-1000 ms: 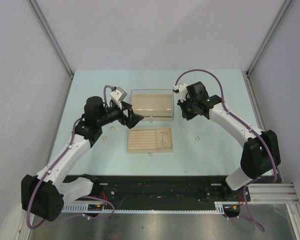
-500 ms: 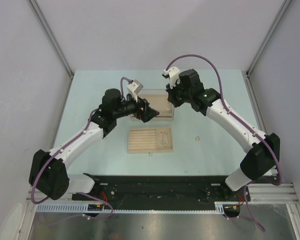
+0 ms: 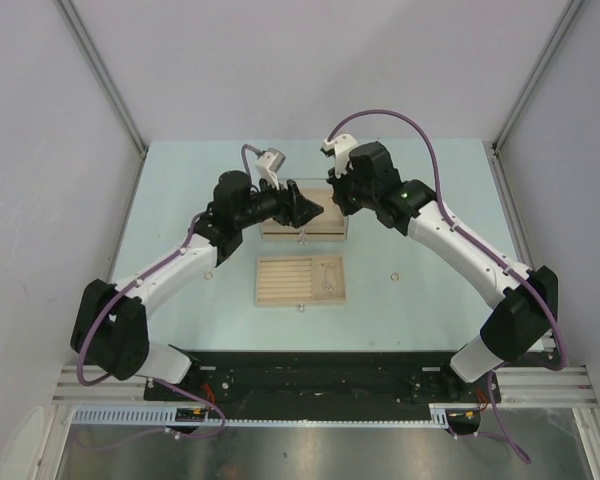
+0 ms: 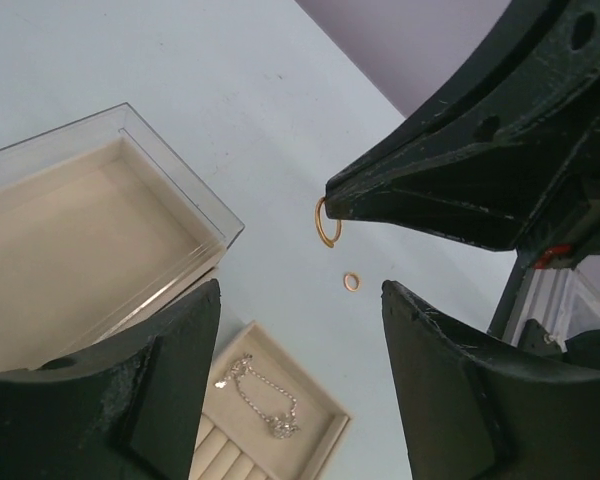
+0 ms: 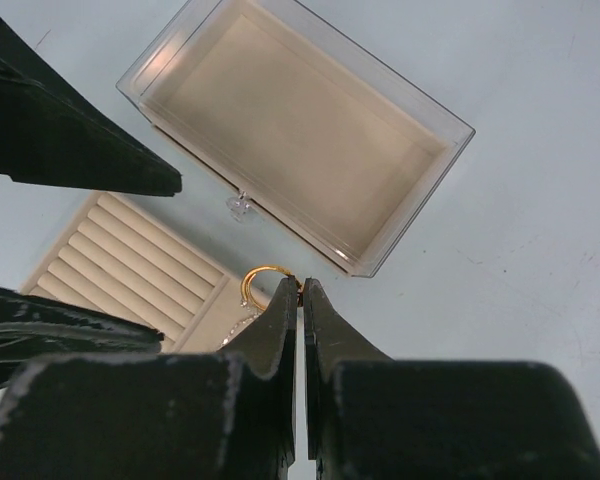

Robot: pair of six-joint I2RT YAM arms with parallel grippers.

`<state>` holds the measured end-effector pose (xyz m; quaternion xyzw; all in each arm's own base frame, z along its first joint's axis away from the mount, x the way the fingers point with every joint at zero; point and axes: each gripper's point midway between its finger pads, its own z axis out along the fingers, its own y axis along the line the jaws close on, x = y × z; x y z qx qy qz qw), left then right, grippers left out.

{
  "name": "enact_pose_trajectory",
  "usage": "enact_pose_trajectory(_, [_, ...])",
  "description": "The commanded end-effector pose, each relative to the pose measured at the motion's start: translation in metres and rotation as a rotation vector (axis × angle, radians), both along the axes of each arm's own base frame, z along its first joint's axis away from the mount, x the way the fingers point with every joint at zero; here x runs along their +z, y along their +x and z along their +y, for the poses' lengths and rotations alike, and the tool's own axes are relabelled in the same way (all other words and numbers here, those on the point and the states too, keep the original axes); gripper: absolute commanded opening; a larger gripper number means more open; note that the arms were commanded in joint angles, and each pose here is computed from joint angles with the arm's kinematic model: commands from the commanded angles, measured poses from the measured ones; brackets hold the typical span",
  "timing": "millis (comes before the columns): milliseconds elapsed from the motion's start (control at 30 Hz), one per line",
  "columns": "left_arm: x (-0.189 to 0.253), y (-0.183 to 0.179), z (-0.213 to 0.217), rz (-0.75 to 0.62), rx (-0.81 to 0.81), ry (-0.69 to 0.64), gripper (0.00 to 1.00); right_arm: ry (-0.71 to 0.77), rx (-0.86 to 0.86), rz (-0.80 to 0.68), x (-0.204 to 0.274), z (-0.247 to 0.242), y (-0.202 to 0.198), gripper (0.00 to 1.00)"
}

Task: Organize the mixed jewelry

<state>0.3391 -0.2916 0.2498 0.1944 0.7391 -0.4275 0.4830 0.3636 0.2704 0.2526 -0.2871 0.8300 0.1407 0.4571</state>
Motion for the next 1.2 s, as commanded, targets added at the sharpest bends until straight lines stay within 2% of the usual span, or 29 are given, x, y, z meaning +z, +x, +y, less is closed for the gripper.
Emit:
enact_pose_trajectory(0, [0.024,0.006,-0.012,0.003,0.002,-0.090,0.70,0.060,-0.044,-0.081,0.033,0.005,0.008,0.00])
enact_pose_trajectory(200, [0.023,0.006,-0.021,0.044,-0.016,-0.128,0.63,0.056,-0.052,-0.083,0.033,0.007,0.007,0.00])
enact_pose_trajectory(433, [0.024,0.002,-0.035,0.074,-0.059,-0.151,0.50,0.057,-0.051,-0.082,0.033,0.009,0.006,0.00])
enact_pose_trajectory(567, [0.023,0.001,-0.041,0.088,-0.074,-0.162,0.49,0.054,-0.047,-0.079,0.032,0.010,0.005,0.00])
enact_pose_trajectory(900, [0.027,0.001,-0.046,0.080,-0.081,-0.167,0.34,0.048,-0.047,-0.074,0.029,0.009,0.003,0.00])
enact_pose_trajectory(1167, [0.025,0.002,-0.046,0.080,-0.083,-0.164,0.31,0.046,-0.044,-0.075,0.029,0.009,0.002,0.00])
